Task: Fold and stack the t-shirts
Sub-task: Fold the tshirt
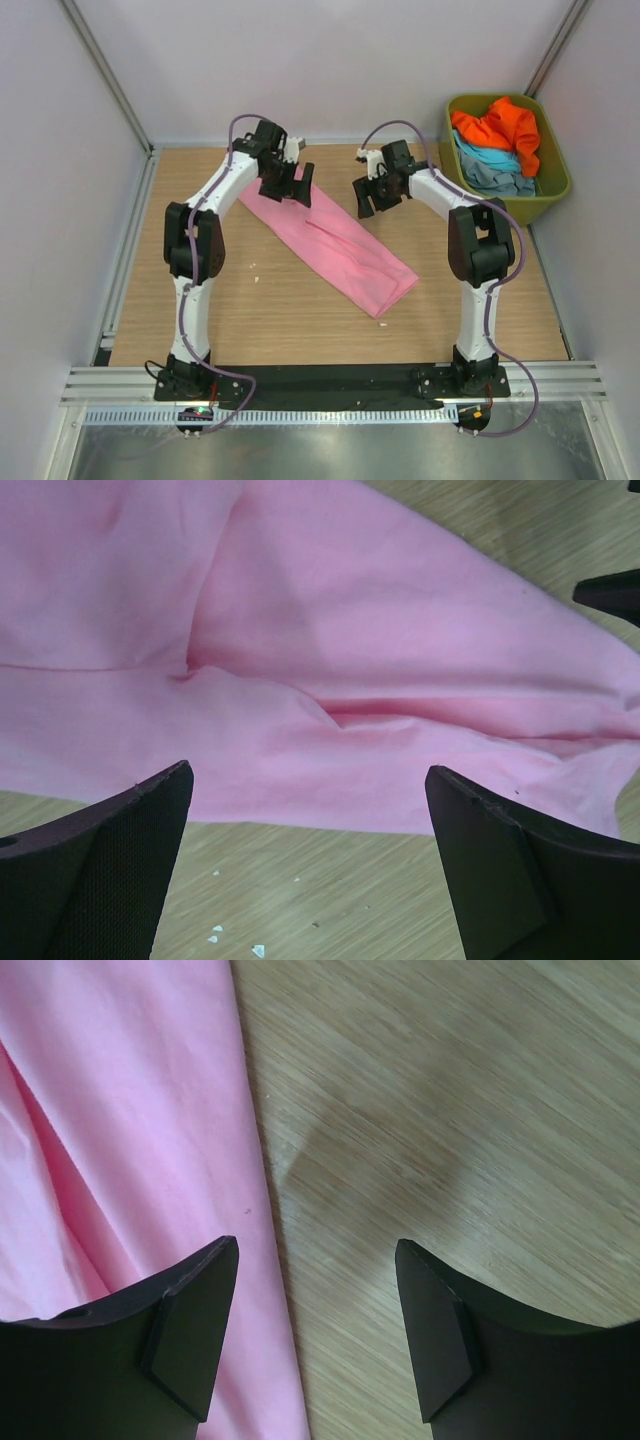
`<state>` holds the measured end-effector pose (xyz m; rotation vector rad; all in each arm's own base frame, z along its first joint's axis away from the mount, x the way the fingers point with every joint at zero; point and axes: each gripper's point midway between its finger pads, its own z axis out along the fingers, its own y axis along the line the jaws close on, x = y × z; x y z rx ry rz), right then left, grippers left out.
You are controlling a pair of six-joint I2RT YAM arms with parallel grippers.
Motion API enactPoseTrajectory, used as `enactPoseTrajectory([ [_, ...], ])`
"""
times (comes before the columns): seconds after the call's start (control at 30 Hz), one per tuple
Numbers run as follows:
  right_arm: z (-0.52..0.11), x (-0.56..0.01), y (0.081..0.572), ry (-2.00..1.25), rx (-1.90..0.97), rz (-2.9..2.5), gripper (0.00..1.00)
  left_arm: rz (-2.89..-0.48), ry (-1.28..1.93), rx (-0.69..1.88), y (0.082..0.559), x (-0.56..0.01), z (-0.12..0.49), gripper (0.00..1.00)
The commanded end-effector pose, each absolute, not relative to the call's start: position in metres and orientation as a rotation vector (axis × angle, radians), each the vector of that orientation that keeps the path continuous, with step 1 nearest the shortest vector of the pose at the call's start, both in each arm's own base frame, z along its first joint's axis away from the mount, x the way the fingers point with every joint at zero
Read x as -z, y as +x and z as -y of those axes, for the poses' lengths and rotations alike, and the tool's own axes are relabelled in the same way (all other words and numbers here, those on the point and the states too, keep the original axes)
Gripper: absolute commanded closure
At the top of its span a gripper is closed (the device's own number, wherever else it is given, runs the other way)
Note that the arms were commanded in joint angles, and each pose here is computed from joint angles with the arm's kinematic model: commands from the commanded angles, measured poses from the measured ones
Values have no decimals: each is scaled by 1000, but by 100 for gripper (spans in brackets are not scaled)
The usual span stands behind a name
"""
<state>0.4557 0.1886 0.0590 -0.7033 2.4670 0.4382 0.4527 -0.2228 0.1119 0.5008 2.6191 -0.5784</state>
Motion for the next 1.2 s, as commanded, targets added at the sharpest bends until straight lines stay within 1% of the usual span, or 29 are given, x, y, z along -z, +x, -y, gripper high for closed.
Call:
enactPoseTrajectory([
  [0.0,-199,-92,463,-700,-487,-2384,30,-2541,538,542,475,-124,224,0],
  [0.2,-189,-65,442,-695,-475,-2489,30,-2574,527,513,496,-92,215,0],
  [0.5,-170,-41,400,-722,-447,-2628,31,-2582,484,504,519,-70,207,1],
  [0.63,-164,-39,380,-741,-449,-2675,35,-2588,473,541,523,-60,210,0],
  [0.73,-161,-36,358,-756,-485,-2730,43,-2592,479,564,527,-47,215,0],
  [0.77,-161,-33,349,-765,-503,-2754,49,-2590,473,582,529,-45,217,0],
  [0.8,-160,-31,341,-771,-515,-2775,51,-2601,476,589,529,-36,218,0],
  [0.83,-161,-31,335,-776,-528,-2783,55,-2579,473,596,535,-38,221,0],
  [0.87,-160,-29,327,-779,-537,-2802,64,-2576,472,605,537,-36,223,0],
  [0.93,-163,-32,316,-792,-558,-2809,73,-2552,481,626,543,-32,229,0],
  [0.97,-162,-29,308,-796,-563,-2824,79,-2544,479,631,546,-31,230,0],
  [1.03,-167,-29,298,-828,-569,-2826,81,-2520,470,661,552,-28,237,1],
  [1.07,-168,-29,292,-839,-575,-2826,85,-2502,469,673,556,-32,241,0],
  [1.17,-180,-32,277,-901,-599,-2814,86,-2457,489,713,562,-33,255,0],
])
